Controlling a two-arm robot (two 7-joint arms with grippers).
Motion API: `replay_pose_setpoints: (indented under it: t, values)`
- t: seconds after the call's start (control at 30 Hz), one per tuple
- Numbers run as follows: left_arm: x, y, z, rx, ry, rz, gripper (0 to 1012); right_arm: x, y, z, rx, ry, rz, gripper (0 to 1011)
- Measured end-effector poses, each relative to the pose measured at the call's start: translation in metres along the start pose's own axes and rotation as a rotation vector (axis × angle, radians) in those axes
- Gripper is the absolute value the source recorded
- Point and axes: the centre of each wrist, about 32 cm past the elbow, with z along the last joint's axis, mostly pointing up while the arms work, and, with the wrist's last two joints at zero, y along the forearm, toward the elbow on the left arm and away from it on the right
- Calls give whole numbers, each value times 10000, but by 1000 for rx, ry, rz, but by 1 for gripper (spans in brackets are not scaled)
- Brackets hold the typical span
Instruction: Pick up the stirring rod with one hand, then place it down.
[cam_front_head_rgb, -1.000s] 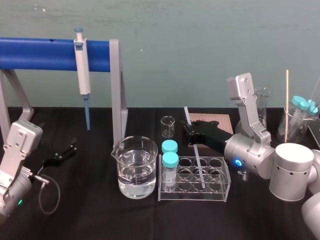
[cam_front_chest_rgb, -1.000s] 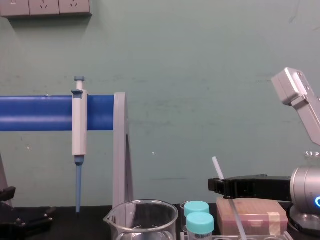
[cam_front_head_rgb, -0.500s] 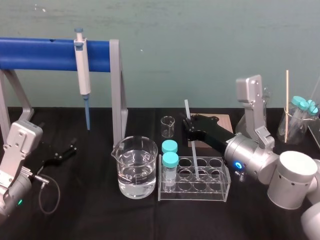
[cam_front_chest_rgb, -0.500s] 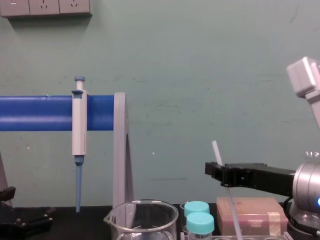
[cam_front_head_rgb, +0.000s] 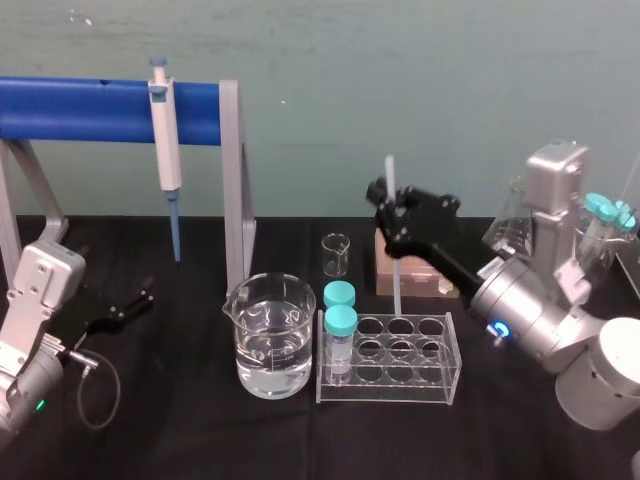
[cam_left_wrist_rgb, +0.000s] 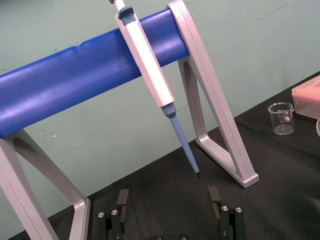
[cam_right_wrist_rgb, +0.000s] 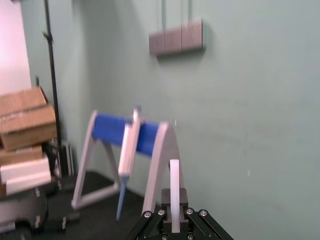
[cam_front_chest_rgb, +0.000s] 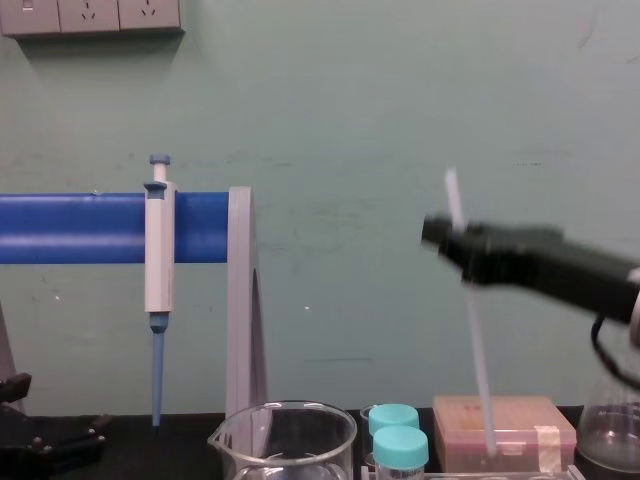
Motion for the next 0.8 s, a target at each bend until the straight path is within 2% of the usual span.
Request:
replay_pose_setpoints:
  t: [0.1, 0.33, 0.57, 0.8]
  values:
    - [0, 0, 0, 0, 0, 0, 1000, 10, -17, 137, 66, -24, -7, 72]
    - [0, 0, 0, 0, 0, 0, 1000, 65, -56, 330, 157, -60, -35, 72]
    - [0, 0, 0, 0, 0, 0, 1000, 93, -85, 363, 173, -66, -63, 72]
    - [0, 0, 0, 0, 0, 0, 1000, 95, -104, 340, 157, -63, -85, 72]
